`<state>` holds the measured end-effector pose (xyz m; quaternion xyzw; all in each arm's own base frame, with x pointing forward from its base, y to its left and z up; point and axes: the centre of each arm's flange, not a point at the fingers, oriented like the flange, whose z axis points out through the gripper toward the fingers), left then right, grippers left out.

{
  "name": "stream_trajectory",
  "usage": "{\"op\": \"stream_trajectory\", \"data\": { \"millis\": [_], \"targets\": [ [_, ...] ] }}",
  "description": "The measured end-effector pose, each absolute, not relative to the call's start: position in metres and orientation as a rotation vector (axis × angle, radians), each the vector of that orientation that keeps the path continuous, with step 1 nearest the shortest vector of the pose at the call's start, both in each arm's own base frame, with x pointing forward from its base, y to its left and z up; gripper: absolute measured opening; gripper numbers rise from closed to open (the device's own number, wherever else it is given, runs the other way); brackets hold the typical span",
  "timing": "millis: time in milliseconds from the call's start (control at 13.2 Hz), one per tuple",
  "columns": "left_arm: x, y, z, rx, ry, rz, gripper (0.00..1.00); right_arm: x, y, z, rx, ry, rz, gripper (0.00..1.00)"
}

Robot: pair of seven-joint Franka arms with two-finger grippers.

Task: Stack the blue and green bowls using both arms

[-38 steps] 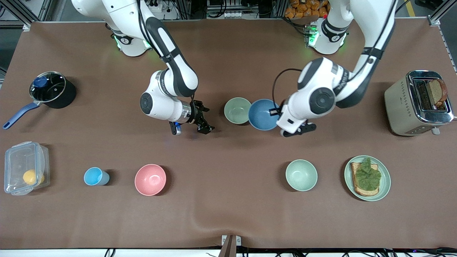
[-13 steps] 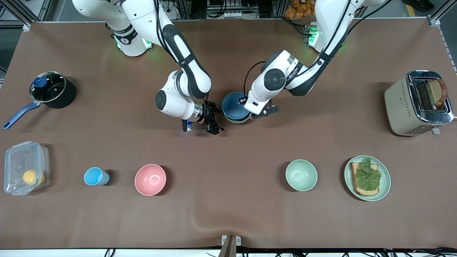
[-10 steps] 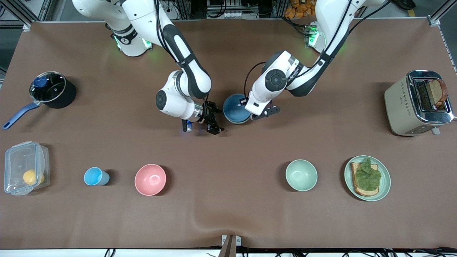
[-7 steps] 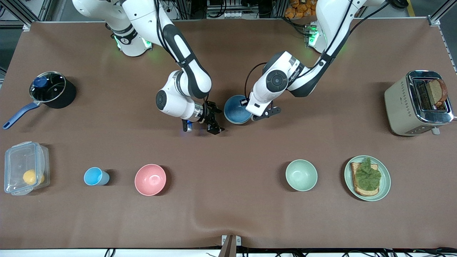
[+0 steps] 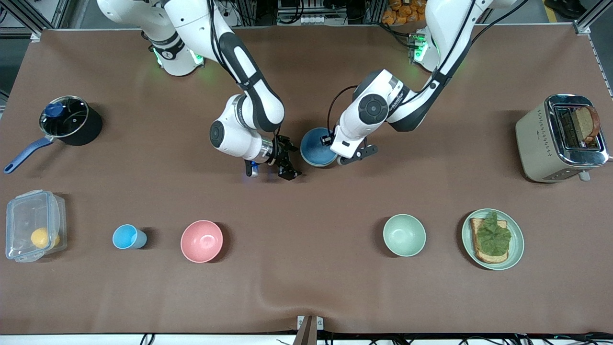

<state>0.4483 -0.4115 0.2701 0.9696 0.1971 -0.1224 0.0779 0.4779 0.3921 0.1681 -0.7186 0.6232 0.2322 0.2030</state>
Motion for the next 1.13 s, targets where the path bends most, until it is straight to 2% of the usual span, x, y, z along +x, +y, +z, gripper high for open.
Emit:
{"op": "stream_trajectory", "data": {
  "millis": [151,227,756,1134],
  "targets": [
    [0.455,-0.408,0.302,2.912,0.590,-0.346,0.94,0.478,0.392,0.168,-2.006,1.739,0.648,1.00],
    [0.459,-0.405,0.322,2.917,0.593,-0.330,1.00,0.478,0.392,0.168,-2.006,1.739,0.648,1.00],
    [0.491,-0.337,0.458,2.988,0.643,-0.116,1.00,0.489,0.385,0.177,-2.080,1.639,0.585,1.00],
    [0.514,-0.304,0.495,3.068,0.553,-0.036,1.00,0.513,0.340,0.197,-2.176,1.603,0.654,1.00]
  ]
}}
